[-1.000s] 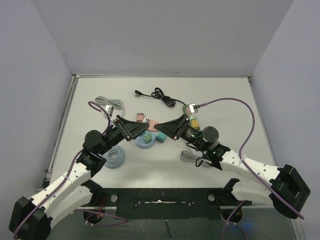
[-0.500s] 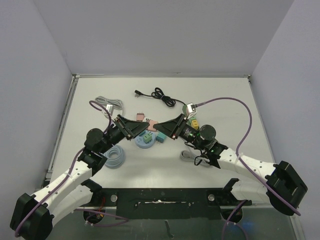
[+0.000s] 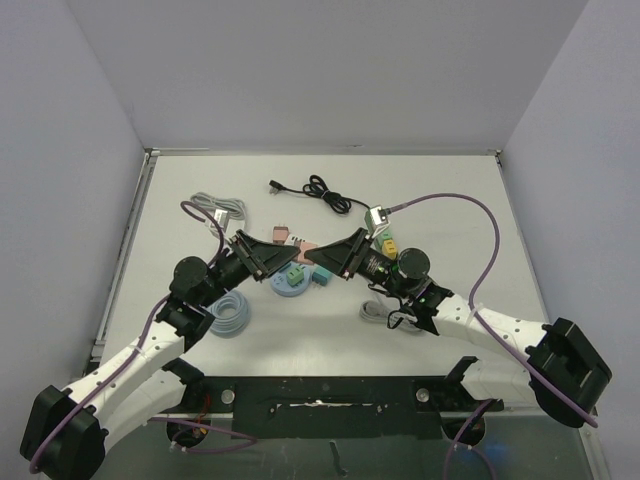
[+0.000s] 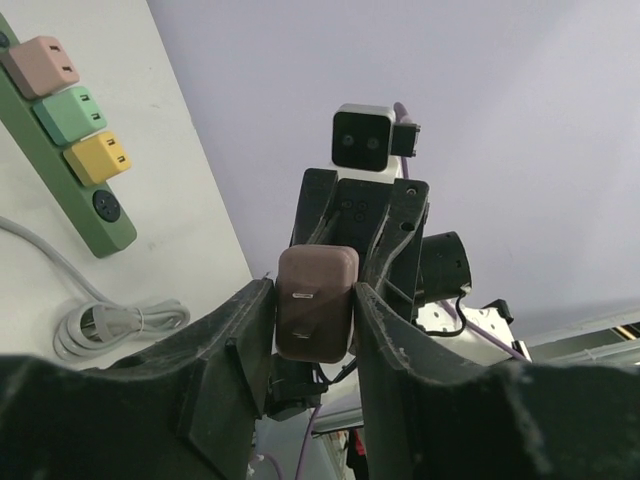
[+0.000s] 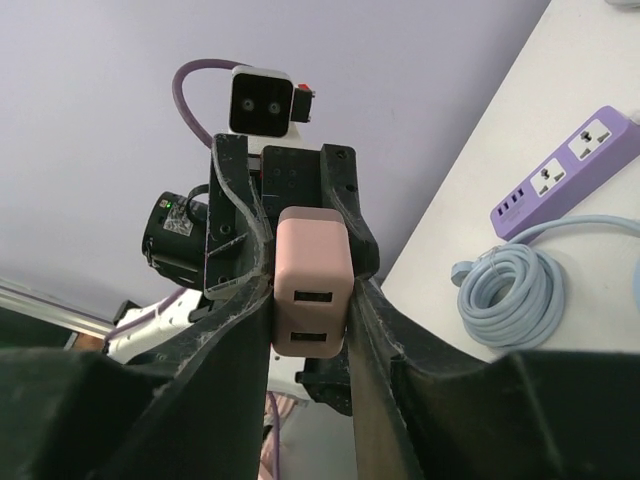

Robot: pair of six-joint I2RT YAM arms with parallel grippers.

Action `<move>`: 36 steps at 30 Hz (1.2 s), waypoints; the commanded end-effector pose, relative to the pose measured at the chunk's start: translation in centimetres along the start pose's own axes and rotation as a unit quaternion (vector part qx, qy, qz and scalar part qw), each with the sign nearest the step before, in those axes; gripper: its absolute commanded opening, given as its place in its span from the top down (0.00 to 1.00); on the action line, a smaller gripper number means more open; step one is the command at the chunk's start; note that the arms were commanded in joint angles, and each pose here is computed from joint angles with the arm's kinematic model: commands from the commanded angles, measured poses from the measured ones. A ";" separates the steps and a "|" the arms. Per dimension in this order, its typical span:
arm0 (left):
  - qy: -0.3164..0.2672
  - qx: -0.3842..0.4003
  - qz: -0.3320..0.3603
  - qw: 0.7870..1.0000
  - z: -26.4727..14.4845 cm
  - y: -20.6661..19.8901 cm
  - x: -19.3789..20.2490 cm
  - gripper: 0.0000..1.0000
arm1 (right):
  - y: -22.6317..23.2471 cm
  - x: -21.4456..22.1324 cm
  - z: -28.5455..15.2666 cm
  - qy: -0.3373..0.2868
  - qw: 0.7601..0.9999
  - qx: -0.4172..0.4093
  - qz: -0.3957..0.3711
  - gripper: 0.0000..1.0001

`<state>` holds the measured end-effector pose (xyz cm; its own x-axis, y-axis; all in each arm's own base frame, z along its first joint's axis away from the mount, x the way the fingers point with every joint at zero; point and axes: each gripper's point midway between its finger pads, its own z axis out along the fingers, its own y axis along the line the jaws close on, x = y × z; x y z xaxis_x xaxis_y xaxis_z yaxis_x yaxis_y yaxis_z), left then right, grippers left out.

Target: Insert the plug

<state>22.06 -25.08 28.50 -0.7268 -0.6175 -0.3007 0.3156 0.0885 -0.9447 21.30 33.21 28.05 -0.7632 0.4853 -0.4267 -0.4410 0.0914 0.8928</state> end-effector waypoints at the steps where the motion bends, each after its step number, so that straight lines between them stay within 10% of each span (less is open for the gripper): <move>1: -0.004 -0.022 0.028 0.999 0.0 0.6 -0.2 0.51 | 2.7 -2.7 0.0 -0.022 0.998 -0.031 -0.052 0.86; 6: -0.039 -0.223 0.088 0.970 -2.0 8.2 -2.3 0.31 | -5.3 -5.9 -3.4 0.006 0.971 0.183 -0.157 0.89; 14: -0.004 -0.367 0.226 0.902 -6.0 12.1 -5.1 0.30 | -13.0 -8.9 -14.0 0.138 0.837 0.459 -0.265 0.91; 23: 0.049 -0.407 0.266 0.873 -7.3 13.3 -4.9 0.30 | -16.5 -8.4 -18.7 0.211 0.765 0.548 -0.265 0.93; 36: 0.044 -0.390 0.275 0.877 -7.6 13.6 -4.6 0.30 | -21.4 -10.7 -17.8 0.224 0.743 0.559 -0.294 0.98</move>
<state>24.46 -15.06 14.73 -0.6964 -0.2472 -0.6737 0.1075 0.8923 -0.4385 27.60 10.59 9.38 -0.8534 -0.2140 -0.4752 -0.2539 0.9670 0.0205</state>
